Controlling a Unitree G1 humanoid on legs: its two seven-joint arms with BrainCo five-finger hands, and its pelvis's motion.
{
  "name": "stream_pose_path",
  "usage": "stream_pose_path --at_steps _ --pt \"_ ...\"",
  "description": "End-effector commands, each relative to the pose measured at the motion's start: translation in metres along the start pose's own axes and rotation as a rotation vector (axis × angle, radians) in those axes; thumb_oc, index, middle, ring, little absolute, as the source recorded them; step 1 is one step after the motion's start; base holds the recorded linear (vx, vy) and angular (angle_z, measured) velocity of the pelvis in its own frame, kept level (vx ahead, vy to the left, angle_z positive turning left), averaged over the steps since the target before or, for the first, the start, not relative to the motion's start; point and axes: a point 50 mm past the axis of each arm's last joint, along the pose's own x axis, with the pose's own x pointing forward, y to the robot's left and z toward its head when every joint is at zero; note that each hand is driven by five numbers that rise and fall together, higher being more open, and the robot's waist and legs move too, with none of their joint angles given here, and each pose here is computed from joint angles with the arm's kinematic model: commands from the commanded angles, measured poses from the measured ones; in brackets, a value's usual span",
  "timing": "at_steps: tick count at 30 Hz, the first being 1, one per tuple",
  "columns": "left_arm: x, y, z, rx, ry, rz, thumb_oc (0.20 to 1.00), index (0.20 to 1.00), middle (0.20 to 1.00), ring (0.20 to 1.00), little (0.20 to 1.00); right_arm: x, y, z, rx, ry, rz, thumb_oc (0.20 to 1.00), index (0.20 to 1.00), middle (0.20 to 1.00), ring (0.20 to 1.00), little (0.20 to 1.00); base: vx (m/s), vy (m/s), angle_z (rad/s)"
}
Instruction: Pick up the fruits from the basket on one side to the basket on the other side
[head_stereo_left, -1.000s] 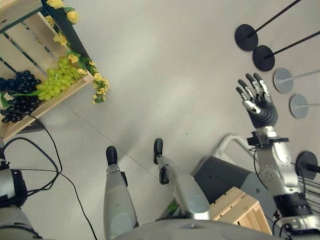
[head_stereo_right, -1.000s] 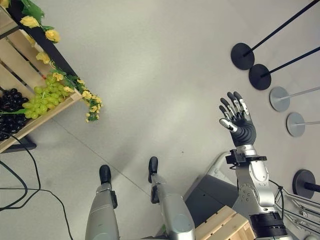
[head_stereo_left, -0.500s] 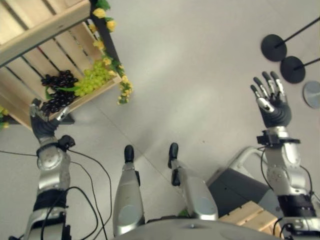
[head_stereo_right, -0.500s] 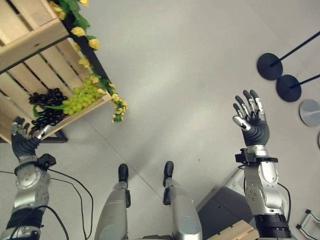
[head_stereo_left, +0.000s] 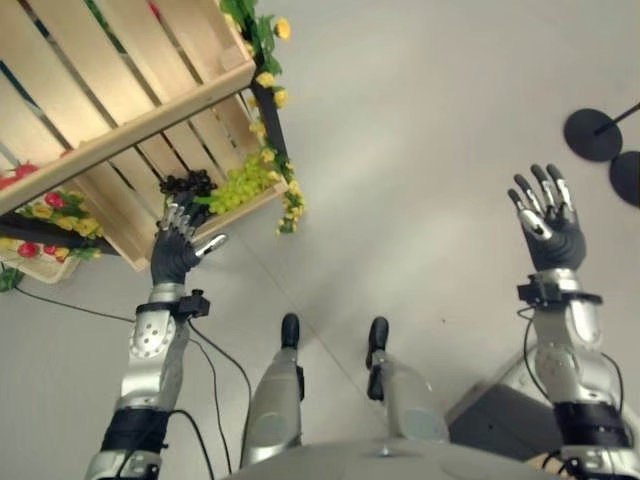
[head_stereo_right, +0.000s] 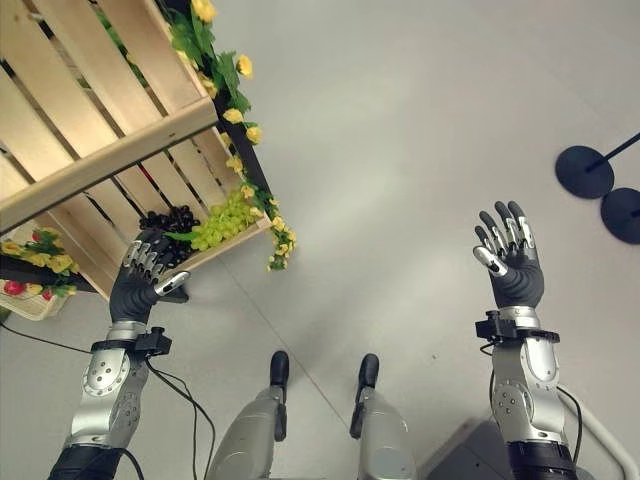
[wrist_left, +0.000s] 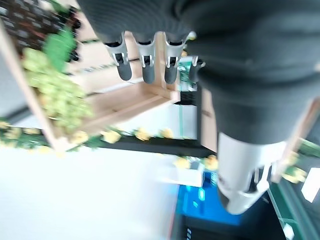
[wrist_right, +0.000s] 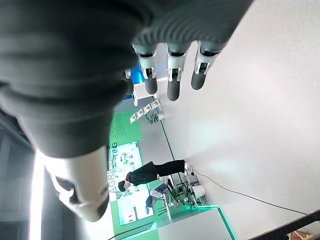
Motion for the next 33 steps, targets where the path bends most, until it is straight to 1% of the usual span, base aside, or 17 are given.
stream_pose_path --at_steps 1,7,10,11,17,21,26,28,31,33 --pt "0.012 0.0 0.032 0.093 -0.166 -0.069 1.0 1.0 1.0 1.0 1.0 0.003 0.002 0.015 -0.03 -0.09 0.005 1.0 1.0 1.0 1.0 1.0 0.01 -0.015 0.06" --pt "0.015 -0.006 0.033 0.074 -0.171 -0.079 1.0 1.0 1.0 1.0 1.0 -0.002 -0.006 0.019 -0.075 -0.101 -0.037 1.0 1.0 1.0 1.0 1.0 0.03 -0.066 -0.04" --pt "0.017 -0.011 0.038 0.079 -0.192 -0.103 1.0 1.0 1.0 1.0 1.0 -0.007 -0.015 0.022 -0.097 -0.108 -0.08 1.0 1.0 1.0 1.0 1.0 0.04 -0.173 -0.17" --pt "0.017 -0.013 0.039 0.074 -0.198 -0.105 1.0 1.0 1.0 1.0 1.0 -0.01 -0.02 0.028 -0.135 -0.118 -0.094 1.0 1.0 1.0 1.0 1.0 0.03 -0.114 -0.35" --pt "0.017 -0.014 0.039 0.062 -0.195 -0.101 1.0 1.0 1.0 1.0 1.0 -0.018 -0.035 0.035 -0.172 -0.127 -0.15 1.0 1.0 1.0 1.0 1.0 0.03 -0.225 -0.42" --pt "0.014 -0.013 0.037 0.047 -0.187 -0.08 1.0 1.0 1.0 1.0 1.0 -0.019 -0.04 0.041 -0.202 -0.145 -0.175 1.0 1.0 1.0 1.0 1.0 0.0 -0.086 -0.46" --pt "0.008 -0.006 0.039 0.073 -0.198 -0.037 1.0 1.0 1.0 1.0 1.0 -0.01 -0.038 0.043 -0.232 -0.152 -0.163 1.0 1.0 1.0 1.0 1.0 0.05 0.078 -0.56" --pt "0.005 -0.001 0.038 0.066 -0.201 -0.007 1.0 1.0 1.0 1.0 1.0 -0.002 -0.031 0.042 -0.241 -0.151 -0.131 1.0 1.0 1.0 1.0 1.0 0.03 0.162 -0.64" --pt "0.001 0.002 0.036 0.053 -0.196 0.014 1.0 1.0 1.0 1.0 1.0 0.004 -0.023 0.035 -0.24 -0.121 -0.091 1.0 1.0 1.0 1.0 1.0 0.02 0.191 -1.34" --pt "0.0 0.002 0.036 0.05 -0.199 0.013 1.0 1.0 1.0 1.0 1.0 0.003 -0.024 0.031 -0.237 -0.101 -0.101 1.0 1.0 1.0 1.0 1.0 0.05 0.205 -0.88"
